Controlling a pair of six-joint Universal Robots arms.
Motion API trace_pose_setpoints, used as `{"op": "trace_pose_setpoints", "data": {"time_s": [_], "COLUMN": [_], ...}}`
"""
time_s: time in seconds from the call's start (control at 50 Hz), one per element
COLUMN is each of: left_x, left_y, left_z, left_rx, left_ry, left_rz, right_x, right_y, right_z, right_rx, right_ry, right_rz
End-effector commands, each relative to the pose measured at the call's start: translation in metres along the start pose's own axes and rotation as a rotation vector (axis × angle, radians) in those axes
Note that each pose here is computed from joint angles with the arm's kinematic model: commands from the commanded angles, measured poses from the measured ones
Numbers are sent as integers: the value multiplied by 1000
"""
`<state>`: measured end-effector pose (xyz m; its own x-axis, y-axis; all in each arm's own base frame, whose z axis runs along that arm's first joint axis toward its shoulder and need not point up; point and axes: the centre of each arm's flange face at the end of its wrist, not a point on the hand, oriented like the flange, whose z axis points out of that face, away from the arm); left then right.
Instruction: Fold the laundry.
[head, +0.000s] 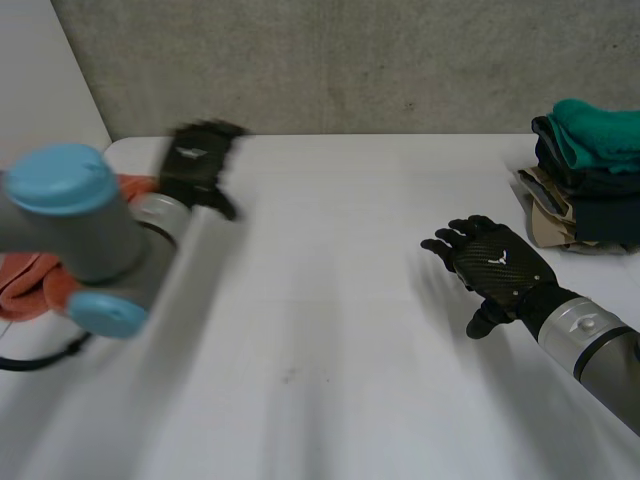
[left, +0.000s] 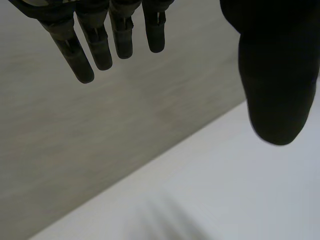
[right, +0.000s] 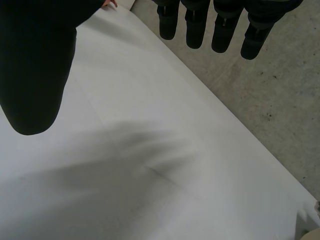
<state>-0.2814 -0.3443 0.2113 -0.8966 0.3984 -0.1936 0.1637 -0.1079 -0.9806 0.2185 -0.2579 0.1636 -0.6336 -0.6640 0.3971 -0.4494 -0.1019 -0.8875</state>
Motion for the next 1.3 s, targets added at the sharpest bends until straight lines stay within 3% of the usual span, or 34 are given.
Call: {"op": "trace_pose_setpoints", "data": {"time_s": [0.02,0.12,0.2,0.54,0.72,0.8,0.94,1.04,1.14,1.2,1.3], "left_x": [-88,-134,-156,-184,-174,-153,-72,4,81,118,144], "left_y": [28,91,110,144,144,89,8,-37,-39,-11,29], "left_z": [14,15,13,34,41,44,24,-5,-36,-45,-52], "left_rx": [-102,-298,-352,-310,-248,-116,108,203,181,94,-43], "left_ry": [-242,-257,-253,-290,-295,-287,-143,54,327,429,496], "left_rz": [184,373,452,467,480,476,178,-56,-144,-147,-116], "right_x": [0,0,0,-2,-2,-2,-2,-3,-1,6,23], "right_y": [0,0,0,10,10,11,10,10,9,9,10], "right_z": [0,0,0,5,5,5,5,5,6,7,6], "right_rx": [1,3,2,-15,-17,-19,-18,-16,-16,-23,-45], "right_ry": [-1,-2,-2,-8,-7,-6,-6,-8,3,45,131], "right_rz": [-1,-1,-1,9,9,10,11,10,8,2,27]}}
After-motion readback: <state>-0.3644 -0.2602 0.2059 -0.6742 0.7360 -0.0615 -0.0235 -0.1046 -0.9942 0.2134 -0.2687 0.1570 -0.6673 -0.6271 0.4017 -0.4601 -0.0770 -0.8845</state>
